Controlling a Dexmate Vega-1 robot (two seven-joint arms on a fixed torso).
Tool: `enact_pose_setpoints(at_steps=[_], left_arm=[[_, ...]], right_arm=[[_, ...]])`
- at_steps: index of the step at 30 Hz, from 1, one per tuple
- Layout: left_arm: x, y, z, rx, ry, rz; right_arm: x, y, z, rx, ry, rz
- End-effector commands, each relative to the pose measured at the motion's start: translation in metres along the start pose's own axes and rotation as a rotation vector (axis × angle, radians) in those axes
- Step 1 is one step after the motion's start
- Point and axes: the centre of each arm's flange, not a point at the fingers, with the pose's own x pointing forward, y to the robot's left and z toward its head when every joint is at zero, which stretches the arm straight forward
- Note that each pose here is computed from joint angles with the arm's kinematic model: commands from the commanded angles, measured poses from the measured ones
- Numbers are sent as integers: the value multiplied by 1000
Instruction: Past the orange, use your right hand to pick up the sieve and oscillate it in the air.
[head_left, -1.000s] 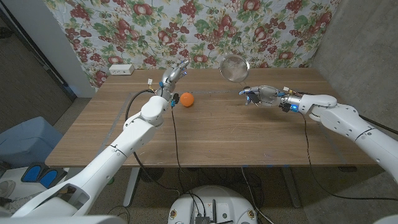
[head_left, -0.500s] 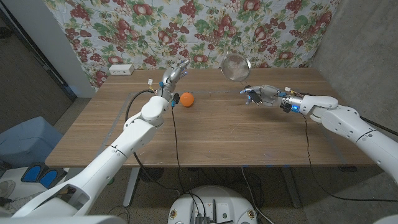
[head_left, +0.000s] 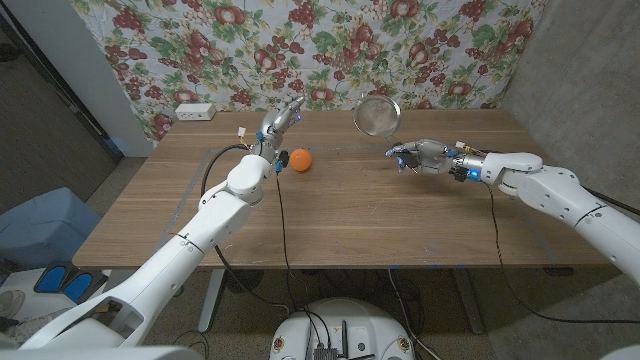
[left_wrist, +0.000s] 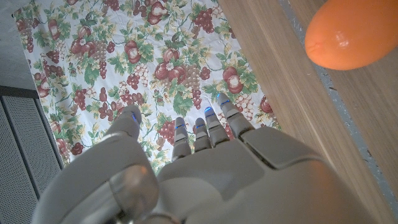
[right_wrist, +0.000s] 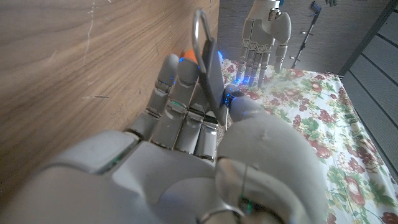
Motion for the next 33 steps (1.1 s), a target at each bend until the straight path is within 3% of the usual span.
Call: enact_pose_setpoints(at_steps=[1,15,33], left_arm=[[0,2,0,-2,1,3],[1,2,0,-2,1,4],[2,1,-1,-7,2,2]], right_arm=[[8,0,-3,-17,126,44],[11,-4,-6,-20,198,72],[10,-4,-3,-29,167,55]])
